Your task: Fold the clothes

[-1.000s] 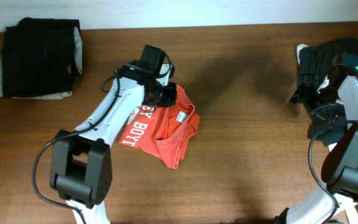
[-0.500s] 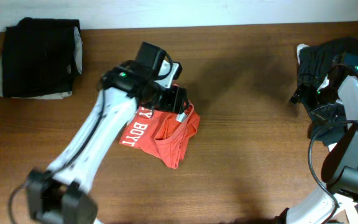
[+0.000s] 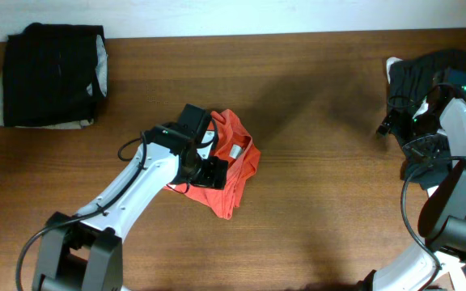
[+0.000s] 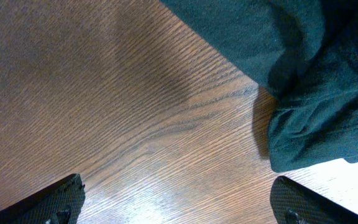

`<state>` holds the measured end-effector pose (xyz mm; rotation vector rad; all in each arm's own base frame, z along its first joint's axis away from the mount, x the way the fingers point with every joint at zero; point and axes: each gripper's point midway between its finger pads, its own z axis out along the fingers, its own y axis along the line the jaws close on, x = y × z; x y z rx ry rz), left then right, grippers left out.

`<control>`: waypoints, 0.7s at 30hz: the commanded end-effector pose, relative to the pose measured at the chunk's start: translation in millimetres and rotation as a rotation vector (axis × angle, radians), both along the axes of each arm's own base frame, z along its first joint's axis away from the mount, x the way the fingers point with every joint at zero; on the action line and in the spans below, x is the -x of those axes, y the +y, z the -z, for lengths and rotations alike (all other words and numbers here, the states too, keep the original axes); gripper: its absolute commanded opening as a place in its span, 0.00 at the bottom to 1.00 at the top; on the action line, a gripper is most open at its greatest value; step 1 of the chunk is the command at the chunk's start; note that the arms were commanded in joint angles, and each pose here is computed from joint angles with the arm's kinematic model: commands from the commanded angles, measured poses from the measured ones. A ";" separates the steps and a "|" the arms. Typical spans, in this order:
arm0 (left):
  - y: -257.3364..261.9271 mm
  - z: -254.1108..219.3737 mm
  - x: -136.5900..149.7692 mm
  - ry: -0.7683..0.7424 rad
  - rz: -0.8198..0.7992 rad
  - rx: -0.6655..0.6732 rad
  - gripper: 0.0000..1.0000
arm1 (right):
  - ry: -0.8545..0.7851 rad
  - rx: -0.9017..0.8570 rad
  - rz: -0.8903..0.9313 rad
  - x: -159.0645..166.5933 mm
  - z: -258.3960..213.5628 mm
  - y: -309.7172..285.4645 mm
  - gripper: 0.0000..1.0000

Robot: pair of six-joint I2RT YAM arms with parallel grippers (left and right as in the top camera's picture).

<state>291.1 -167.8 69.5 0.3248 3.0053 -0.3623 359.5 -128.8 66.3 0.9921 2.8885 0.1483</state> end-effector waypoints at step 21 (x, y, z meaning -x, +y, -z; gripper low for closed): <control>-50.5 -7.9 32.8 0.128 0.107 0.127 0.01 | -0.027 0.013 0.005 -3.4 -10.3 -3.1 0.99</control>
